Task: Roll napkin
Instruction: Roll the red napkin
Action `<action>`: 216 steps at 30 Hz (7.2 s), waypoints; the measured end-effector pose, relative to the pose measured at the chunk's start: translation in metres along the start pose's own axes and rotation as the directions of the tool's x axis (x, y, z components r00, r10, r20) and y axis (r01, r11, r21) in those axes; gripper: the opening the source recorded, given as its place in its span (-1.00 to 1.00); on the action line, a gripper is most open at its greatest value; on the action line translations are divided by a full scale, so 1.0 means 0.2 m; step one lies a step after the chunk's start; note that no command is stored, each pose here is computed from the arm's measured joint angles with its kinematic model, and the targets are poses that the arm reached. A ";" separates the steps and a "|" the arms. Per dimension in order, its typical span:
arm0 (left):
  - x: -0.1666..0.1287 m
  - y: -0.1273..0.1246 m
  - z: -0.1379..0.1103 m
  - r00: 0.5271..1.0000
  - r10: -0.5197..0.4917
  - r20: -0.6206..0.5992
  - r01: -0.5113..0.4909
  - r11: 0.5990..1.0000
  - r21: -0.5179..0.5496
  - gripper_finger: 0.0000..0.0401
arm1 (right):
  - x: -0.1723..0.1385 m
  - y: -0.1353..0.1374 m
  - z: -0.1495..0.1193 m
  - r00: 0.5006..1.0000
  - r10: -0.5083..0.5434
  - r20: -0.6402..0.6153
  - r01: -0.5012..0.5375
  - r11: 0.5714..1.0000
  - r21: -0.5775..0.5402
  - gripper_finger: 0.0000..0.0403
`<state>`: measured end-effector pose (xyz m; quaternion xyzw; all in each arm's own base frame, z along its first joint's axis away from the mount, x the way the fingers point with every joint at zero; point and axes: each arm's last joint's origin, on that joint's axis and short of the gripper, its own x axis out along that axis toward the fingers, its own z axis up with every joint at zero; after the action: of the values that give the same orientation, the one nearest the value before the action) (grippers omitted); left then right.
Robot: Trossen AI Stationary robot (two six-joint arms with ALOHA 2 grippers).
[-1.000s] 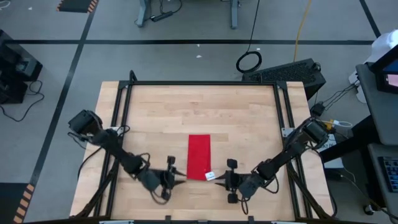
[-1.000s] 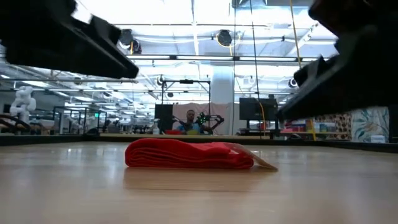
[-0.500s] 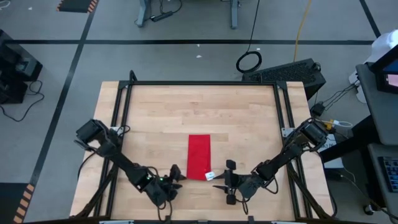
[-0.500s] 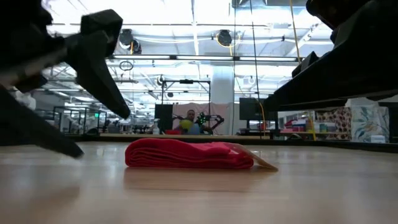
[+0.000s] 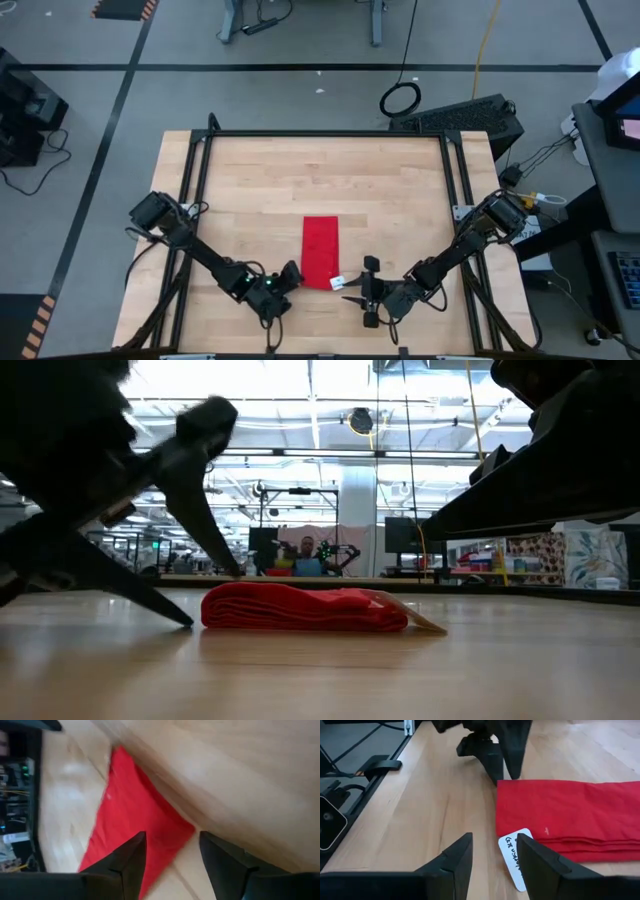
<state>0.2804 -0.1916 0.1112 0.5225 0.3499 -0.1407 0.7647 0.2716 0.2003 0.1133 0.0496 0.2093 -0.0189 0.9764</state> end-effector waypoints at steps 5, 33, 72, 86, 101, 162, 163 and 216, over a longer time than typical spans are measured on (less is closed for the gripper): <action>0.01 0.00 -0.01 1.000 -0.013 -0.017 0.014 0.999 0.047 -0.05 | 0.00 0.00 0.00 1.000 -0.002 0.001 0.002 1.000 0.007 -0.29; 0.11 0.10 -0.04 0.983 -0.094 0.156 0.109 0.990 -0.090 -0.95 | -0.01 0.01 -0.01 1.000 0.013 -0.014 -0.013 1.000 -0.011 -0.29; 0.02 0.31 -0.12 0.969 -0.115 0.219 0.202 0.880 -0.431 -0.96 | 0.16 0.02 -0.05 0.935 -0.338 -0.105 0.091 0.517 -0.851 0.26; 0.02 0.30 -0.12 0.968 -0.126 0.218 0.210 0.879 -0.427 -0.96 | 0.21 -0.04 -0.04 0.945 -0.246 -0.218 -0.052 0.543 -0.838 0.12; 0.04 0.33 -0.15 0.956 -0.155 0.249 0.253 0.865 -0.434 -0.96 | 0.25 -0.12 -0.03 0.923 -0.181 -0.340 -0.141 0.662 -0.736 -0.09; 0.23 0.16 -0.17 0.970 0.199 -0.137 -0.240 0.740 -0.629 0.05 | 0.40 -0.53 0.29 0.976 -0.064 -0.210 0.078 0.995 0.063 -0.99; 0.23 0.17 -0.17 0.969 0.201 -0.144 -0.246 0.735 -0.632 0.05 | 0.40 -0.53 0.30 0.977 -0.056 -0.207 0.073 0.994 0.076 -0.99; 0.21 0.36 -0.24 0.969 -0.061 0.239 0.226 0.605 -0.763 -0.89 | 0.36 -0.14 0.08 0.957 -0.286 0.038 0.267 0.830 -0.489 -0.16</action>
<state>0.3337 -0.1120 0.1234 0.0900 0.3428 -0.0837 0.9313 0.3418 0.1692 0.0952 -0.2292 0.2302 -0.1056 0.9399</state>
